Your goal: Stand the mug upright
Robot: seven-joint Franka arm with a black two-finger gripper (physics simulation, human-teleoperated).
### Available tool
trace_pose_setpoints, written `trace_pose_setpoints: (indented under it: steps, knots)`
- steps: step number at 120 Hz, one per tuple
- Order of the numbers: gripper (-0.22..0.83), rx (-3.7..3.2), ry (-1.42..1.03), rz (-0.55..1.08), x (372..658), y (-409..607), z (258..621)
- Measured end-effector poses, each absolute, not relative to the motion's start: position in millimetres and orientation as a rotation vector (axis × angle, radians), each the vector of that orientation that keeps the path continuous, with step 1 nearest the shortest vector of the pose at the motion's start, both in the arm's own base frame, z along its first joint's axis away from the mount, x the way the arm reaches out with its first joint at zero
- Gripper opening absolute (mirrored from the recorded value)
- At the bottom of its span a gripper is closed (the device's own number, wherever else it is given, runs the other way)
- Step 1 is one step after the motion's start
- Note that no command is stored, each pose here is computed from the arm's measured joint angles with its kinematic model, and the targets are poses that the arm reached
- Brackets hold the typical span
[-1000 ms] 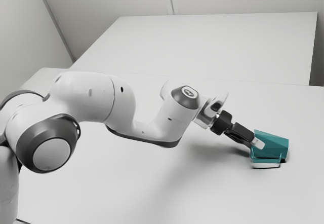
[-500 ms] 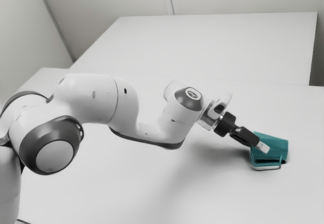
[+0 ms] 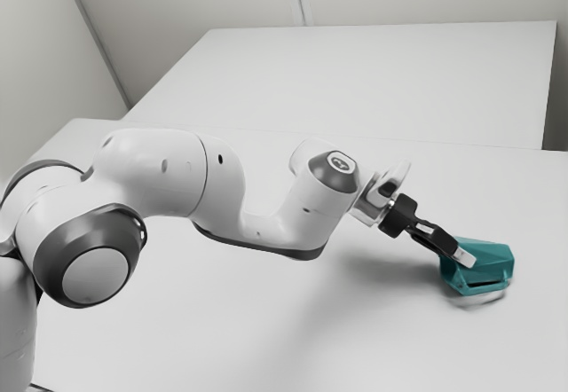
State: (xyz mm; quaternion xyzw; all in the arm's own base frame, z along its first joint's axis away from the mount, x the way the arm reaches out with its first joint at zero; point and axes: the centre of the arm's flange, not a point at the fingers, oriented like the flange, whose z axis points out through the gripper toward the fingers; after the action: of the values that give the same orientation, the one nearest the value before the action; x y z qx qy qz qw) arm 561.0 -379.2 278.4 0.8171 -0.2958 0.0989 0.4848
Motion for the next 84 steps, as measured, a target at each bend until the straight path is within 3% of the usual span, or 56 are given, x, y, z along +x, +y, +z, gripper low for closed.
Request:
trace_pose_setpoints:
  steps: [28,84]
  knots:
    - [-0.15,2.0,-0.737,0.282,565.3,-380.0,291.1]
    - [-0.17,2.132,-1.038,0.413,579.4,-316.7,420.3]
